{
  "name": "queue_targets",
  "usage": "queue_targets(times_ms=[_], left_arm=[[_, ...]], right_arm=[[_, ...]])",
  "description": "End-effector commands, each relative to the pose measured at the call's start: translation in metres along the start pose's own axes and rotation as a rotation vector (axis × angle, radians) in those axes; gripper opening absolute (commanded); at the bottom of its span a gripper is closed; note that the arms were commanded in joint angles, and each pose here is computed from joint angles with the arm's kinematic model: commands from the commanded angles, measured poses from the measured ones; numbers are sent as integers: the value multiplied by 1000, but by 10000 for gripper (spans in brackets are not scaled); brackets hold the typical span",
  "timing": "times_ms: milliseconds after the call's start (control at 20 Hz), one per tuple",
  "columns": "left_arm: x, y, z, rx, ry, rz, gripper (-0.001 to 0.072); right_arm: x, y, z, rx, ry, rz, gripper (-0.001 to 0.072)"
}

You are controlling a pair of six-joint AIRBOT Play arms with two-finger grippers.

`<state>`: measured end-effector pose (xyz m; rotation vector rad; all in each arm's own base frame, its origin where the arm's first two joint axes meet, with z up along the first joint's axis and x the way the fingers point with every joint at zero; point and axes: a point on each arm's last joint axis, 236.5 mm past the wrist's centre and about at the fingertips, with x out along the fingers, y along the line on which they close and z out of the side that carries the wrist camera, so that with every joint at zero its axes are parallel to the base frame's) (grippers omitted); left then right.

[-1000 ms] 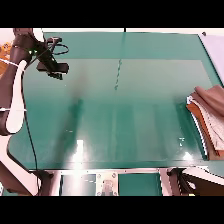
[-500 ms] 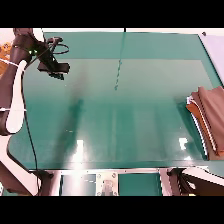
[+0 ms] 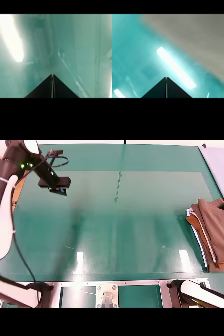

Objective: Fold the shirts.

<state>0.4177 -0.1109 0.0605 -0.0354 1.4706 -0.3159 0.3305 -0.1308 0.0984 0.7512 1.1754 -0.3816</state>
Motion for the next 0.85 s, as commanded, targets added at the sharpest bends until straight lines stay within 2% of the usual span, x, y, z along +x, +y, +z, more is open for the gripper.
queue_targets(times_ms=[0, 150, 300, 800], left_arm=[[13, -20, -48, -7, 19, -24, 27], [32, -36, -95, 7, 34, -26, 27], [36, -39, -116, 15, 65, -32, 28], [36, -39, -116, 15, 65, -32, 28]], right_arm=[[37, 57, -62, -274, 48, 9, 13], [75, 73, -125, -415, 111, 20, 13], [92, 80, -157, -481, 169, 26, 13], [95, 84, -168, -514, 188, 29, 13]])
